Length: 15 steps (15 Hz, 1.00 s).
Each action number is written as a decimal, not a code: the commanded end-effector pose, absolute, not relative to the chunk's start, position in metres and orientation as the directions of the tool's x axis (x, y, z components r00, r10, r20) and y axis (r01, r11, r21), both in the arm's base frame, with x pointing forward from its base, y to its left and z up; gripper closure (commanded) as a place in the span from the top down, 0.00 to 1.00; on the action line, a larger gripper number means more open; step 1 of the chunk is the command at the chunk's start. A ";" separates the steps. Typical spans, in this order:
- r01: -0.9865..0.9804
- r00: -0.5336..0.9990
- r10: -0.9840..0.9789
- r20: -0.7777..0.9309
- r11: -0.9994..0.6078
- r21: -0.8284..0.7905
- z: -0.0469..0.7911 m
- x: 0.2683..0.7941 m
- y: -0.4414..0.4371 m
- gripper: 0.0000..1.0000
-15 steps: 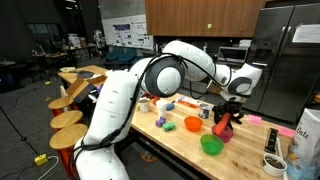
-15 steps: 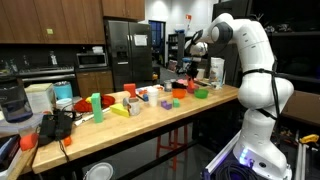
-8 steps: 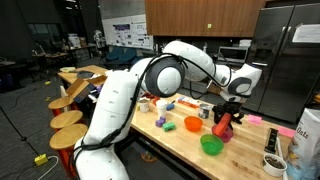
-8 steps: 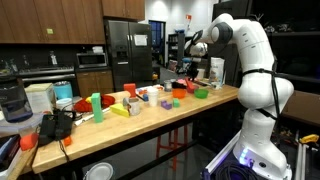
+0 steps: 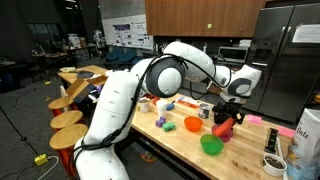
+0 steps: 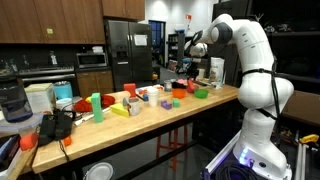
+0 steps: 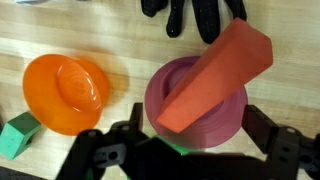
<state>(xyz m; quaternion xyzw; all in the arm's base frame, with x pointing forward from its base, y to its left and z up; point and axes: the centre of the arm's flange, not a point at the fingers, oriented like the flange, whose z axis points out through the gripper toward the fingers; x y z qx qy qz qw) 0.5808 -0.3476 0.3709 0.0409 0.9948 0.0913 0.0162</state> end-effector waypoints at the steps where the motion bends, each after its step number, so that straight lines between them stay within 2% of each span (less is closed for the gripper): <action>1: 0.102 -0.994 0.106 -0.015 0.981 0.164 0.374 0.581 -0.351 1.00; 6: 0.226 -0.971 0.229 -0.071 0.973 0.052 0.379 0.583 -0.370 1.00; 15: 0.216 -0.966 0.219 -0.140 0.976 0.034 0.377 0.588 -0.377 1.00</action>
